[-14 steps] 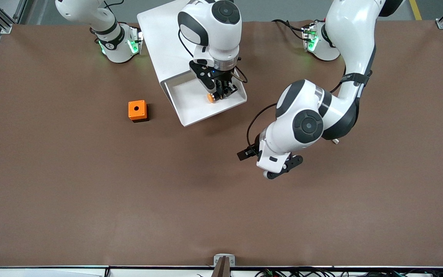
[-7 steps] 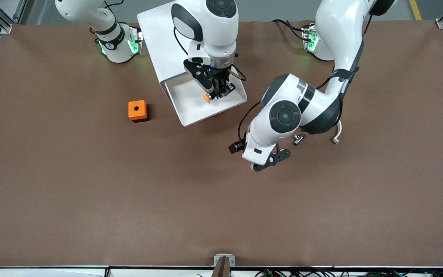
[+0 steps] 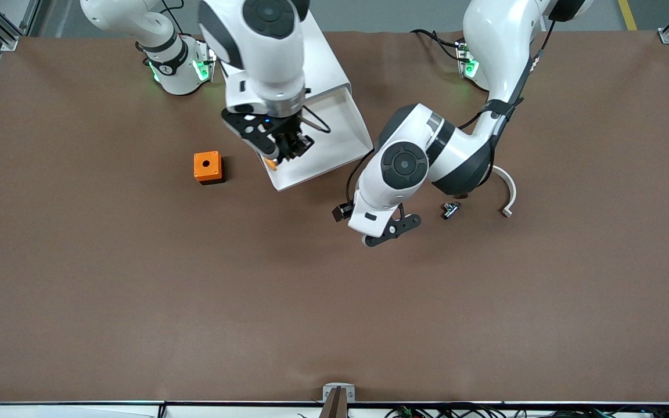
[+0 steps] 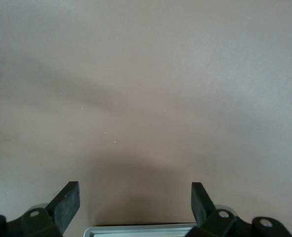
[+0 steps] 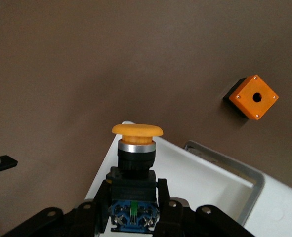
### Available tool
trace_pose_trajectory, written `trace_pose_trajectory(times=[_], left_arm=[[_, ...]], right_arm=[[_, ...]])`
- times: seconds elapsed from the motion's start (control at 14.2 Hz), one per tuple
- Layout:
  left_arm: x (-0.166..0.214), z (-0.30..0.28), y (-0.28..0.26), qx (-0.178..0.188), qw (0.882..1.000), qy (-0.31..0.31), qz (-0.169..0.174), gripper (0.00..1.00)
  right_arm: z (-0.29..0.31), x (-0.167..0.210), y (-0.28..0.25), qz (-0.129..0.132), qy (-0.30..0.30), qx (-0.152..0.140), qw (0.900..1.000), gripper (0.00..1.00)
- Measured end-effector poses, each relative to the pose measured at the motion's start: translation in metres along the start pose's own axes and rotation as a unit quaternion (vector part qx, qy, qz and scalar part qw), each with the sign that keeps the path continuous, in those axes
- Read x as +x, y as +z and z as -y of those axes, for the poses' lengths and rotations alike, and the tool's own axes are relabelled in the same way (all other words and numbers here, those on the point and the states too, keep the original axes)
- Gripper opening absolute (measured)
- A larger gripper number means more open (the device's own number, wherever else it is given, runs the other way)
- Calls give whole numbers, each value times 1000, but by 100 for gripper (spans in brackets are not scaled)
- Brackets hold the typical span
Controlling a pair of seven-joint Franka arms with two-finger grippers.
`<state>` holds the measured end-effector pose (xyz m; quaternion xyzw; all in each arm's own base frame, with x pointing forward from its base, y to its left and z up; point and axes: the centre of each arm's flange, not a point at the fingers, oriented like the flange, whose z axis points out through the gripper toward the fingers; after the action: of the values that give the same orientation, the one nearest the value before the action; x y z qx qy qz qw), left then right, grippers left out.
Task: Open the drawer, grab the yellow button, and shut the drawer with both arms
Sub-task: 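Lift the button with the right gripper while the left gripper closes the drawer, then carry the yellow button beside the orange box and release it on the table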
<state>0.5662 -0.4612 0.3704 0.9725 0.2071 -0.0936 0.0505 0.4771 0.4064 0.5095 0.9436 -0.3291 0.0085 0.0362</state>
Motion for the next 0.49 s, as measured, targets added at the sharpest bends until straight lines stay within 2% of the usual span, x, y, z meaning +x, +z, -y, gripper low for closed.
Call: trace_pose_trajectory(times=[0.49], left_arm=[[-54,-25,8,11,1000,-7,-22,100]], right_arm=[[-71,140,3,20,-92,-15,995,41]])
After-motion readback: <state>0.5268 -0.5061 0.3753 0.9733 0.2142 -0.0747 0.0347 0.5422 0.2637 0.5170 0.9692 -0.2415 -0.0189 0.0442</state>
